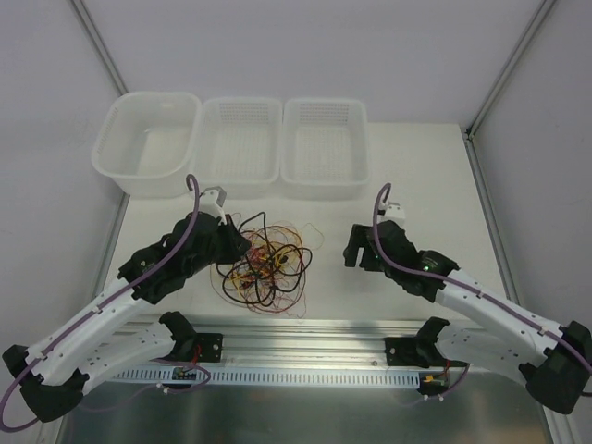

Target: Untangle the cables

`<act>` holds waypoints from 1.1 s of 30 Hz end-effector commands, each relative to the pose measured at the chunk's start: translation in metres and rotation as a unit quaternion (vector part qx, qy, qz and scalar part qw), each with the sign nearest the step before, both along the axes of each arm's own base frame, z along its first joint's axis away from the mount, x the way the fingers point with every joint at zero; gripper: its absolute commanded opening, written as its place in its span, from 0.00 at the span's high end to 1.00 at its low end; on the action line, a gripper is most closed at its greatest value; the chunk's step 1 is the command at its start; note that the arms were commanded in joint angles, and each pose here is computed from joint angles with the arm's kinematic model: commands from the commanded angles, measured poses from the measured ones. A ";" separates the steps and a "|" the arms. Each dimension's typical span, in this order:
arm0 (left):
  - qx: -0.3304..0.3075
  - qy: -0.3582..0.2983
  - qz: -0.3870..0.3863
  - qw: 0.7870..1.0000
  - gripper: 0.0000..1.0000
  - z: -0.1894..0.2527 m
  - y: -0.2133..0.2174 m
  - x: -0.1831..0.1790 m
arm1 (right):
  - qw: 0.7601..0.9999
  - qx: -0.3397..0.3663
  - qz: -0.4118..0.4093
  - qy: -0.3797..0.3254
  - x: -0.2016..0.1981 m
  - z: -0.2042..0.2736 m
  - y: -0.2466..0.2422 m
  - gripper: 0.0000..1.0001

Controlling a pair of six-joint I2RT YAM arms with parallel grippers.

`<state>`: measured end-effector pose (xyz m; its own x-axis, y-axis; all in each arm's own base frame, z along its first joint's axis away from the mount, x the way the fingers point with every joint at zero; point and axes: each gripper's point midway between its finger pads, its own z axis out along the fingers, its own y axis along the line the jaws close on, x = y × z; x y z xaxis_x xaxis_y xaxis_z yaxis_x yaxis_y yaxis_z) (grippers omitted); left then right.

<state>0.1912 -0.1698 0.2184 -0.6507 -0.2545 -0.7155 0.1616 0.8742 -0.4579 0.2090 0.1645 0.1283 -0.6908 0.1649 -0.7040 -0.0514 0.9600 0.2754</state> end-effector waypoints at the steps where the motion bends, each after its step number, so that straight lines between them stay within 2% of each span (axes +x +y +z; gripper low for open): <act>1: -0.028 0.005 -0.061 0.998 1.00 0.017 -0.024 -0.005 | 0.987 0.062 0.144 -0.029 -0.006 0.039 0.075 0.16; 3: -0.035 0.007 -0.085 0.996 1.00 0.020 -0.032 -0.009 | 0.985 0.050 0.164 -0.015 -0.006 0.033 0.095 0.16; 4: -0.037 0.007 -0.098 0.994 1.00 0.022 -0.036 -0.010 | 0.984 0.059 0.167 -0.023 -0.001 0.046 0.105 0.15; 9: -0.048 -0.002 -0.179 0.983 1.00 0.033 -0.051 -0.027 | 0.986 0.039 0.158 -0.026 0.026 0.052 0.126 0.15; 12: -0.049 -0.009 -0.189 0.981 1.00 0.033 -0.050 -0.031 | 0.980 0.033 0.194 0.000 0.032 0.045 0.148 0.13; 17: -0.042 -0.017 -0.176 0.983 1.00 0.027 -0.042 -0.031 | 0.954 0.054 0.272 0.111 0.002 -0.004 0.182 0.11; 24: -0.025 -0.016 -0.151 0.988 1.00 0.016 -0.035 -0.024 | 0.942 0.025 0.273 0.193 -0.029 -0.072 0.178 0.11; 27: -0.025 -0.024 -0.138 0.990 1.00 0.018 -0.030 -0.022 | 0.941 0.001 0.259 0.217 -0.031 -0.103 0.169 0.20; 28: -0.029 -0.032 -0.133 0.990 1.00 0.023 -0.028 -0.022 | 0.941 -0.006 0.253 0.226 -0.033 -0.109 0.166 0.35; 30: -0.027 -0.053 -0.110 0.992 1.00 0.032 -0.019 -0.017 | 0.940 -0.013 0.243 0.239 -0.033 -0.118 0.160 0.55; 31: -0.036 -0.070 -0.097 0.992 1.00 0.042 -0.013 -0.017 | 0.942 -0.011 0.233 0.243 -0.032 -0.120 0.157 0.74; 33: -0.032 -0.093 -0.050 0.994 1.00 0.053 0.004 -0.010 | 0.948 -0.022 0.209 0.237 -0.026 -0.123 0.144 0.84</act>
